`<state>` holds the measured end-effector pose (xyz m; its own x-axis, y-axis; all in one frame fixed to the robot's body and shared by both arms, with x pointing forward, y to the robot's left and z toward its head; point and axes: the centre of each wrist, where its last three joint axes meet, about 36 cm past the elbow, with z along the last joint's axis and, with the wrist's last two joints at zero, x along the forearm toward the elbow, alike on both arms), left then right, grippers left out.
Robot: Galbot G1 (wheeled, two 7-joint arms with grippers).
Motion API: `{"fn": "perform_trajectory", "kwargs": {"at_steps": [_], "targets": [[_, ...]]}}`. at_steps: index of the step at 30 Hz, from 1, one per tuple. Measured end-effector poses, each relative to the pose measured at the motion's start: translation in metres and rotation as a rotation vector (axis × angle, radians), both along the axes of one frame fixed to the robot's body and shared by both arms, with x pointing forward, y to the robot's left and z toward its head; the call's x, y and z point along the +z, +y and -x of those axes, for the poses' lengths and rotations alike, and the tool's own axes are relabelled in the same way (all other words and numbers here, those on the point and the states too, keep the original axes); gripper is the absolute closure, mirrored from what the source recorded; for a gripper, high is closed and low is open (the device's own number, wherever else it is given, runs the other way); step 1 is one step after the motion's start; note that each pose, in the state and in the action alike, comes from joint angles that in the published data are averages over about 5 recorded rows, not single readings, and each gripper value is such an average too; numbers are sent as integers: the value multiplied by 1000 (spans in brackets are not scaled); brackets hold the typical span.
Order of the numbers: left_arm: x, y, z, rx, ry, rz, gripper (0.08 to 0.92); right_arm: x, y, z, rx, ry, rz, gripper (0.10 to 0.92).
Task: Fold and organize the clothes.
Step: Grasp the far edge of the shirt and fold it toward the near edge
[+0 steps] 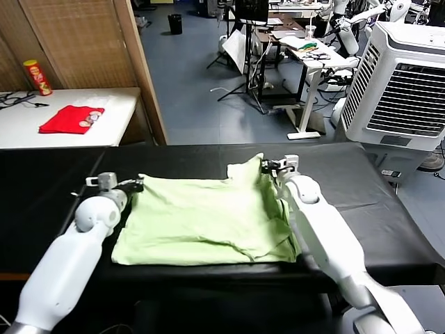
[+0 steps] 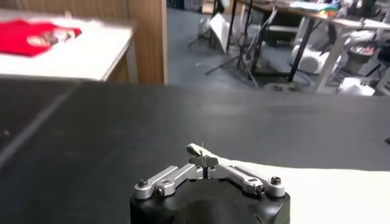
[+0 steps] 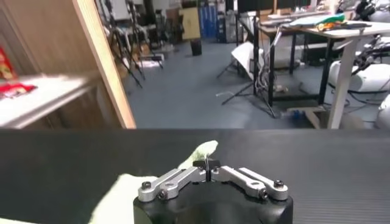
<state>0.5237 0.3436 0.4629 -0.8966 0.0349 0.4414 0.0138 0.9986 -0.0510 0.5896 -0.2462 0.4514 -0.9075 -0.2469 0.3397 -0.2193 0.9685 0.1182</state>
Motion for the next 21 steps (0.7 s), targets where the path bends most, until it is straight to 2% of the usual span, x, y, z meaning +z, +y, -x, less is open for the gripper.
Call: {"fn": "perform_trajectory", "kwargs": {"at_steps": [5,12,21], "targets": [[10,-1,32,-13,-25,-35,871,6,-7,38,6,26,21,901],[11,7,73,-3,-7,-71,871,12,-9,82,1,97,99,901],[9,9,115,14,3,-93,871,20,-9,127,48,118,125,901]]}}
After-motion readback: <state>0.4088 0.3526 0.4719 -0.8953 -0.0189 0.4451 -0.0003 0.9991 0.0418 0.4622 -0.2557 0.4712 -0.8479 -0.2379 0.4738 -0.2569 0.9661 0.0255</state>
